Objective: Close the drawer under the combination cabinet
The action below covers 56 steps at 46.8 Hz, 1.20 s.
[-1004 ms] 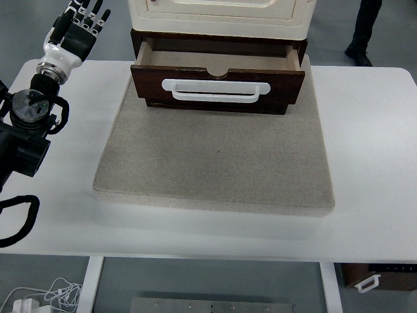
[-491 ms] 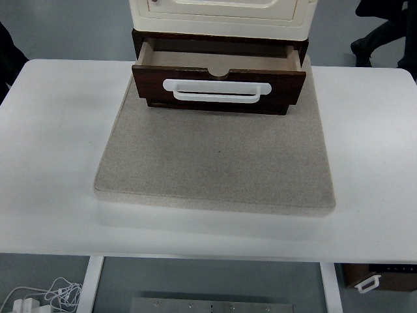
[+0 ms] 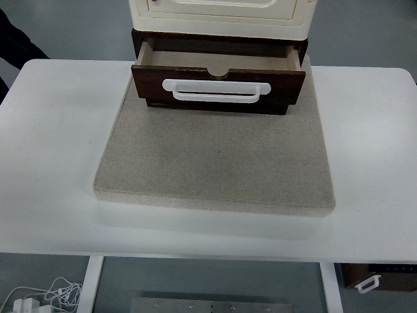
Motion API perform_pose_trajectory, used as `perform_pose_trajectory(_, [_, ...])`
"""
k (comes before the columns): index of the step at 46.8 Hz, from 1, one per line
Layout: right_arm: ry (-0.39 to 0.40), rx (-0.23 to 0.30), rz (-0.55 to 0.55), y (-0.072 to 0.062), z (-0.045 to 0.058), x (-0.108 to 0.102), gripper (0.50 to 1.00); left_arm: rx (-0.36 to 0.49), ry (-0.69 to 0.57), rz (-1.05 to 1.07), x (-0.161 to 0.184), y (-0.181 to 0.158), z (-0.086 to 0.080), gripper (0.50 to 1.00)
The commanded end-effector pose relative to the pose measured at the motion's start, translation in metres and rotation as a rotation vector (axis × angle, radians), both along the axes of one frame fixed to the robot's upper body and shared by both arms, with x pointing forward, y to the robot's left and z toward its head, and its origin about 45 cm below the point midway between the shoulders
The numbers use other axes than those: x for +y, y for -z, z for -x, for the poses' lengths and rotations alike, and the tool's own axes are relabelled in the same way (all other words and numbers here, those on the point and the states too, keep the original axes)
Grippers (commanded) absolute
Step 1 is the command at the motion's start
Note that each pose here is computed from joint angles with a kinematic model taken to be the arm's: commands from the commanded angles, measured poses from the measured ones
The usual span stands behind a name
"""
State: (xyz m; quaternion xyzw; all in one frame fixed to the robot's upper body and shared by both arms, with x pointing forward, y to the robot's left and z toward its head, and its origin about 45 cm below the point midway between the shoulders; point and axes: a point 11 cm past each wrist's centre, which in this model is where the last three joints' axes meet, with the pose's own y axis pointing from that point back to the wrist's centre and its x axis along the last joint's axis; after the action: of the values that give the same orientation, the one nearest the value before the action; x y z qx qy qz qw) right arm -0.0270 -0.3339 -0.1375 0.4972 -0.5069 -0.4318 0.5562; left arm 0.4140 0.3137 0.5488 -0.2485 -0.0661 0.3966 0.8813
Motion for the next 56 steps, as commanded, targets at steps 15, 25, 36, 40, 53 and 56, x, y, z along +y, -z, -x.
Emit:
perform_pose_trajectory(15, [0.000, 0.000, 0.000, 0.000, 0.000, 0.000, 0.952, -0.070, 0.140, -0.481, -0.094, 0.057, 0.032, 1.000])
perform_pose_trajectory(25, [0.000, 0.000, 0.000, 0.000, 0.000, 0.000, 0.952, -0.047, 0.235, -0.679, -0.130, 0.096, 0.050, 1.000])
perform_pose_trajectory(36, [0.000, 0.000, 0.000, 0.000, 0.000, 0.000, 0.952, 0.048, 0.323, -0.854, -0.154, 0.134, 0.063, 1.000])
perform_pose_trajectory(40, [0.000, 0.000, 0.000, 0.000, 0.000, 0.000, 0.952, 0.068, 0.376, -0.915, -0.160, 0.147, 0.070, 1.000])
perform_pose_trajectory(53, [0.000, 0.000, 0.000, 0.000, 0.000, 0.000, 0.952, 0.151, 0.408, -1.148, -0.168, 0.188, 0.073, 1.000])
perform_pose_trajectory(56, [0.000, 0.000, 0.001, 0.000, 0.000, 0.000, 0.952, 0.152, 0.408, -1.187, -0.173, 0.192, 0.073, 1.000])
